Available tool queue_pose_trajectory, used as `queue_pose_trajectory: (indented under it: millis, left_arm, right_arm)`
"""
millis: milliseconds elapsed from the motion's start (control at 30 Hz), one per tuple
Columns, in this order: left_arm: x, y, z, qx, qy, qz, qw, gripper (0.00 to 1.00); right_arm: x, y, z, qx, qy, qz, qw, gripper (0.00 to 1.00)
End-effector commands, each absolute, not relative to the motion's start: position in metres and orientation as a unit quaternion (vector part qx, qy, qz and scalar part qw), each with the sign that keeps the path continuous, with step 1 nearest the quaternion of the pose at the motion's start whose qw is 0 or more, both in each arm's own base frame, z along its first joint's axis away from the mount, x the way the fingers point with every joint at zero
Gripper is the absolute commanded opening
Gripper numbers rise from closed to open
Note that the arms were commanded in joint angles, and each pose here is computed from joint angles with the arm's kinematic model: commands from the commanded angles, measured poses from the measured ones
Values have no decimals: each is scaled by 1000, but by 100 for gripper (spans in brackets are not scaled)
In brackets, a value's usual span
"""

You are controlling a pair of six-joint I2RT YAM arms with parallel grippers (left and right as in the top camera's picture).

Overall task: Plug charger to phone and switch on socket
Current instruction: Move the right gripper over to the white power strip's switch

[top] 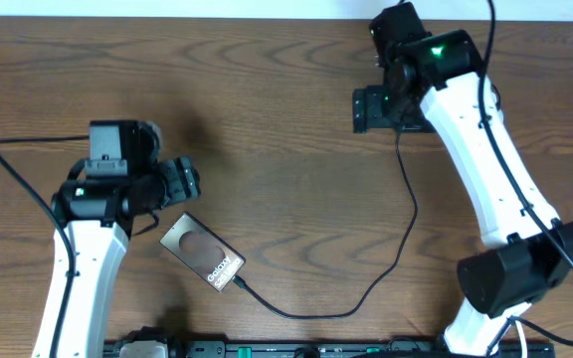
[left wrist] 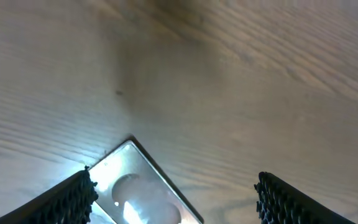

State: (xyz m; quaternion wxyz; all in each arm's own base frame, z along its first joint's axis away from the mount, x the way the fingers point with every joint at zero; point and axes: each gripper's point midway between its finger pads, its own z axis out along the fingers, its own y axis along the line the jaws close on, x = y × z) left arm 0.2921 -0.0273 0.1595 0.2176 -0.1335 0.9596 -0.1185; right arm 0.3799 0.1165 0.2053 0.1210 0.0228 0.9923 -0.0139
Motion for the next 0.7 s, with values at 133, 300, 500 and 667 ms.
queue_pose_trajectory:
  millis: [133, 300, 500, 667]
  left_arm:
    - [320, -27, 176, -148, 957, -84, 236, 82]
    - [323, -25, 178, -162, 954, -63, 245, 86]
    - [327, -26, 180, -161, 951, -66, 254, 87]
    - [328, -26, 180, -161, 951, -66, 256, 87]
  right_arm:
    - [387, 37, 234, 129, 974, -84, 167, 97]
    - [389, -24, 234, 197, 965, -69, 156, 99]
    - [398, -68, 236, 174, 969, 42, 169, 99]
    - [402, -97, 246, 111, 964, 110, 215, 99]
